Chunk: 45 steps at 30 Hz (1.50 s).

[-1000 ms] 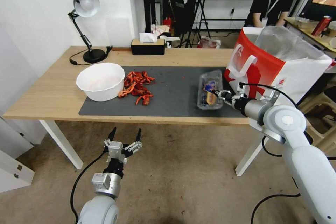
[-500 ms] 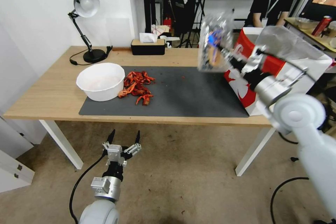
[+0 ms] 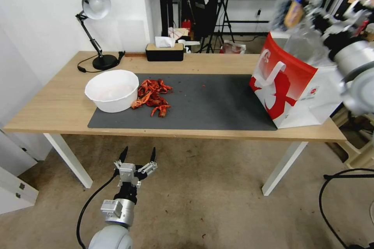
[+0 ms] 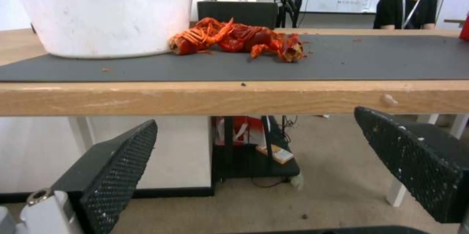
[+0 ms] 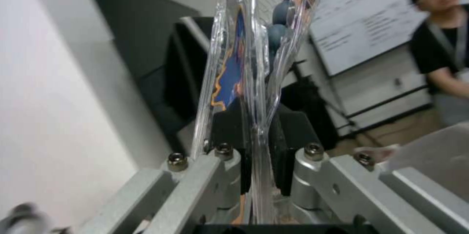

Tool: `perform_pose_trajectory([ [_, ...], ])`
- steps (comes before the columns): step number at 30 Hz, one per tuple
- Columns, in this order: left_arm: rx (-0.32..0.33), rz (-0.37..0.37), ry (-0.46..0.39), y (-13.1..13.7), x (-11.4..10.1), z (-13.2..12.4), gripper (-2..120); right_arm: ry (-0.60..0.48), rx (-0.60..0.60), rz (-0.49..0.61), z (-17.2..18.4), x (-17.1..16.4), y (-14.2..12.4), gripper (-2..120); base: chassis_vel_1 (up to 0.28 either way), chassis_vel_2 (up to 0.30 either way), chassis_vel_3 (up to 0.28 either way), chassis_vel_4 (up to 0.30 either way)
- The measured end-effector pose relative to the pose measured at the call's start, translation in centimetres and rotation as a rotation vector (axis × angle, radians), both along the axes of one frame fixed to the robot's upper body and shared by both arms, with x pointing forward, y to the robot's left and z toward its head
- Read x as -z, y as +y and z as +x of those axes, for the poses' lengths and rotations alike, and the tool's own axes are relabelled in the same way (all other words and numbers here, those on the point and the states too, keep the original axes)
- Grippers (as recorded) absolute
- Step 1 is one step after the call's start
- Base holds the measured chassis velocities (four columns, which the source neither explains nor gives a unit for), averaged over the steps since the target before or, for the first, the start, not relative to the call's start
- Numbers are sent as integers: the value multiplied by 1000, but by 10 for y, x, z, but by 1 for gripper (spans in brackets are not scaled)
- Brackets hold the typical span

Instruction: Close the takeout container lid, then place the container into the takeout bag.

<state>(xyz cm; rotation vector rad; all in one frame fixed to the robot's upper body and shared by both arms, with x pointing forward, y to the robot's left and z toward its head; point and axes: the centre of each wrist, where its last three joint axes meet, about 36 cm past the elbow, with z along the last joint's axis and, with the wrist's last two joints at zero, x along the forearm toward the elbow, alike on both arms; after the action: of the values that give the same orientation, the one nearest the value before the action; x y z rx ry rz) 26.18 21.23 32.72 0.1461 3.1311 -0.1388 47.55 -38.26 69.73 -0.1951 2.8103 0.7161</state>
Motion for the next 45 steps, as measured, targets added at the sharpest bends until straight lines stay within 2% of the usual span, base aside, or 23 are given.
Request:
perform_pose_trajectory([
  [4, 14, -1, -6, 0, 1, 0, 100, 30, 142, -77, 13, 5, -28, 7, 0, 0, 0, 0],
  [7, 15, -1, -7, 0, 1, 0, 100, 35, 164, -95, 14, 7, -31, 7, 0, 0, 0, 0],
  [8, 16, -1, -11, 0, 0, 2, 100, 58, 205, -122, 16, 11, -36, 7, 0, 0, 0, 0],
  [9, 16, 0, -11, 0, -1, 3, 100, 132, 235, -142, 16, 27, -36, 7, 0, 0, 0, 0],
  [17, 12, 3, -1, 1, 0, 1, 100, 290, 138, -21, 4, 29, -20, 7, 0, 0, 0, 0],
  [20, 10, 6, -2, 3, -1, 1, 100, 314, 120, -6, 1, 29, -18, 7, 0, 0, 0, 0],
  [23, 8, 6, -3, 4, -2, 0, 100, 358, 100, 32, -2, 26, -14, 13, 0, 0, 0, 0],
  [26, 8, 4, 1, 3, -2, -2, 100, 398, 98, 59, -2, 27, -12, 28, 0, 0, 0, 0],
  [30, 15, 4, -8, 2, -3, -3, 100, 402, 98, 57, -3, 26, -12, 38, 0, 0, 0, 0],
  [32, 24, 1, -16, 1, -6, -4, 100, 405, 107, 46, -3, 24, -12, 49, 0, 0, 0, 0],
  [34, 24, 1, -17, 0, -6, -4, 100, 403, 111, 43, -3, 24, -12, 50, 0, 0, 0, 0],
  [37, 24, -1, -21, 0, -7, -3, 100, 387, 111, 24, -2, 24, -11, 68, 0, 0, 0, 0],
  [40, 22, -1, -21, 0, -7, -3, 100, 371, 95, 23, -3, 24, -9, 73, 0, 0, 0, 0],
  [41, 21, -2, -21, 0, -7, -2, 100, 344, 67, 24, -5, 24, -7, 82, 0, 0, 0, 0],
  [42, 21, -2, -21, 0, -7, -2, 100, 344, 67, 24, -5, 24, -7, 82, 0, 0, 0, 0],
  [45, 17, -5, -20, 1, -7, -2, 100, 269, -12, 7, -12, 27, 1, 95, 0, 0, 0, 0],
])
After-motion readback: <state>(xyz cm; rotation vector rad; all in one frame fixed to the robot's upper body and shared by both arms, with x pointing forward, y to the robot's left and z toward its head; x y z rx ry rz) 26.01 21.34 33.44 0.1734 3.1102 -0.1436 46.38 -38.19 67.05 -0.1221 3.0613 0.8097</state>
